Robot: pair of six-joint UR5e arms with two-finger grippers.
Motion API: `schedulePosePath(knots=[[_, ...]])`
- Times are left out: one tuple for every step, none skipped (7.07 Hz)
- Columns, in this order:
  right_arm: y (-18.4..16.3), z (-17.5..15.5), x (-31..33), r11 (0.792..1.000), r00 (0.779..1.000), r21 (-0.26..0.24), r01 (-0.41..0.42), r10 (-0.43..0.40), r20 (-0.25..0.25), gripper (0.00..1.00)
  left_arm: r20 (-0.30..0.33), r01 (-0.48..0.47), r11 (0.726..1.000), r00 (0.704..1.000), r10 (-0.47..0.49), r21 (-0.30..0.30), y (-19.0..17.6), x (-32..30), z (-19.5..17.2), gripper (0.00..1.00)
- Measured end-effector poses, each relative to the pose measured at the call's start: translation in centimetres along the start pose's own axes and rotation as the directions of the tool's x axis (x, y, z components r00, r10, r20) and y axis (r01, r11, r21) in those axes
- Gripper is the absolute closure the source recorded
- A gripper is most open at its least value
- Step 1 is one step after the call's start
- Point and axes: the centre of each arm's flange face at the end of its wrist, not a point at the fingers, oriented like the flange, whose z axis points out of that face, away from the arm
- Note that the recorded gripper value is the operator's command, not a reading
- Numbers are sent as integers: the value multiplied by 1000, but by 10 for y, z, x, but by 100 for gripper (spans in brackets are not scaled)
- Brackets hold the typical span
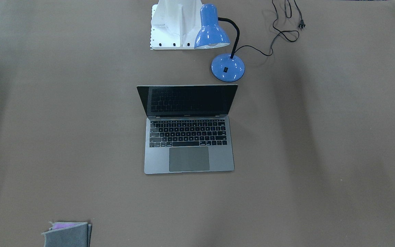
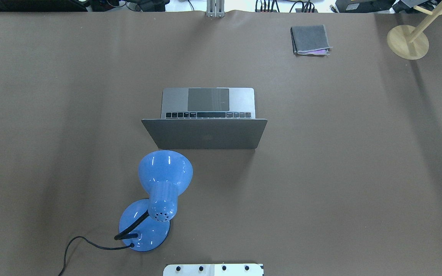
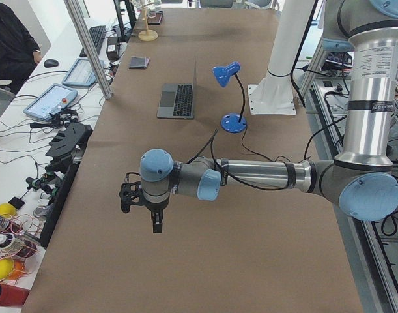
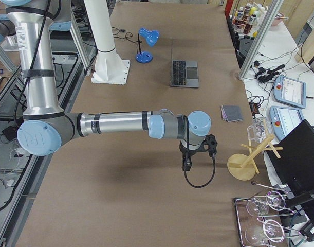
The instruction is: Close laptop
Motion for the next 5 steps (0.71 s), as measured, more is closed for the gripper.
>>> schedulePosePath(knots=[[0, -2, 1, 1000, 1000, 4, -1, 1, -1, 0, 0, 0, 1000, 1000, 0, 0, 0, 0, 0, 2], [0, -5, 1, 1000, 1000, 11, -1, 1, 0, 0, 0, 0, 1000, 1000, 0, 0, 0, 0, 0, 2], [0, -7, 0, 1000, 1000, 14, -1, 1, 2, 0, 1, 0, 1000, 1000, 0, 0, 0, 0, 0, 2], [0, -8, -1, 1000, 1000, 16, -2, 2, 3, 0, 1, 0, 1000, 1000, 0, 0, 0, 0, 0, 2], [0, -9, -1, 1000, 1000, 17, -3, 3, 3, 0, 1, 0, 1000, 1000, 0, 0, 0, 0, 0, 2]])
